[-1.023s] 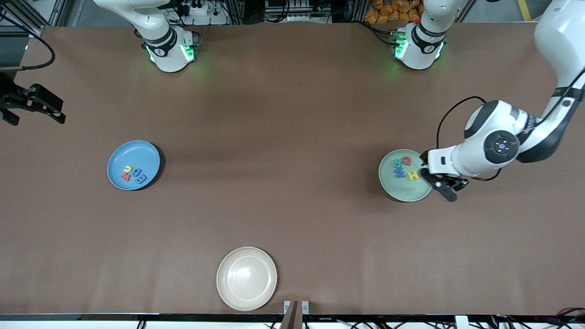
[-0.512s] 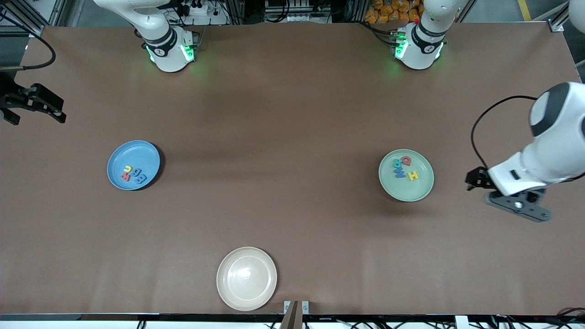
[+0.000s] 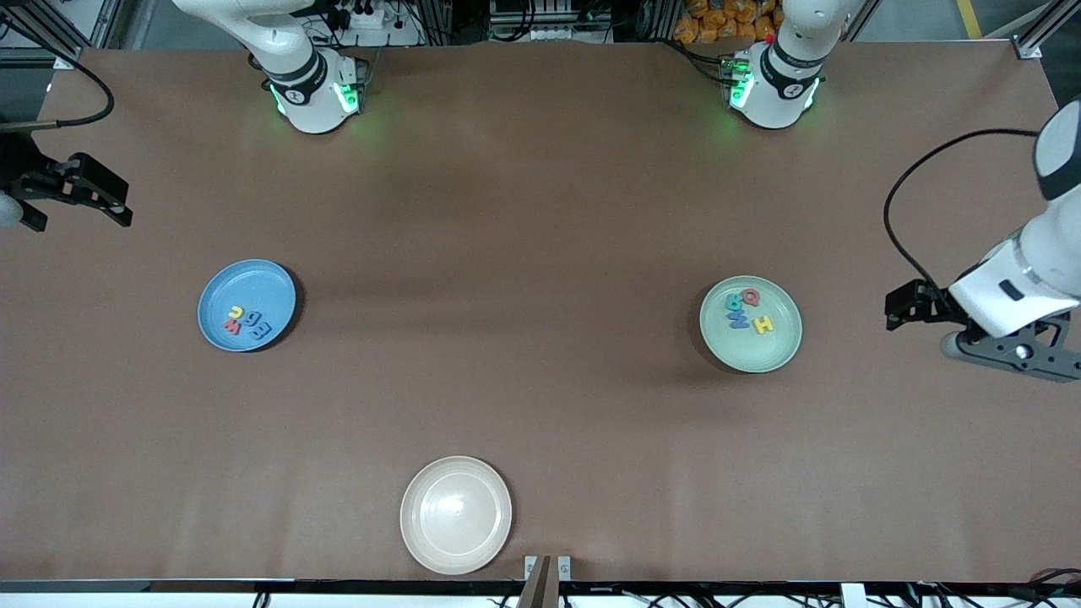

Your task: Sort upper and lower case letters into plates

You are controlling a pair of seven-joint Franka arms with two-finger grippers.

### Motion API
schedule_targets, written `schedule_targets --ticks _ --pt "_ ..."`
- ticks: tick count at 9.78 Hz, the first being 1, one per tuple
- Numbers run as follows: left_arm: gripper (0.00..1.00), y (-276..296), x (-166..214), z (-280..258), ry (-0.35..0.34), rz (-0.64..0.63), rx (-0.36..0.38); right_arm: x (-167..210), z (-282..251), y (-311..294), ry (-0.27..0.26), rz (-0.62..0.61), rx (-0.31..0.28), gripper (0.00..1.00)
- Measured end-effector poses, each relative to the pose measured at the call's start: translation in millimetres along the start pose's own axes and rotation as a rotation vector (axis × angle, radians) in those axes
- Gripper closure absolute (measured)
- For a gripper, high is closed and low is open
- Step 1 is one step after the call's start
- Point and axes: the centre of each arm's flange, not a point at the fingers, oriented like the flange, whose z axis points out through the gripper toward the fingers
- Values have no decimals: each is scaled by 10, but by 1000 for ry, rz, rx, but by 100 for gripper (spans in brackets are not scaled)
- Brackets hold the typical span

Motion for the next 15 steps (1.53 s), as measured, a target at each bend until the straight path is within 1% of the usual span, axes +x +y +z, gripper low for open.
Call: schedule_targets --ticks 2,5,9,10,12,13,15 --pt "0 80 -62 -132 -28 0 -17 0 0 -35 -2 -6 0 0" --pt "0 215 -97 -235 -33 16 3 -8 7 -53 -8 -4 20 0" --pt "0 330 -80 -246 -32 32 2 -15 5 -44 -11 -1 30 0" --pt "0 370 -63 -238 -34 30 11 -15 5 -45 -11 -1 31 0" --pt "0 432 14 -170 -54 5 63 -19 1 -35 -11 1 31 0" --pt "0 484 27 -177 -63 -24 47 -20 -2 -31 -10 2 31 0" --pt "0 318 -38 -233 -76 -142 -56 -21 -4 -28 -10 2 31 0"
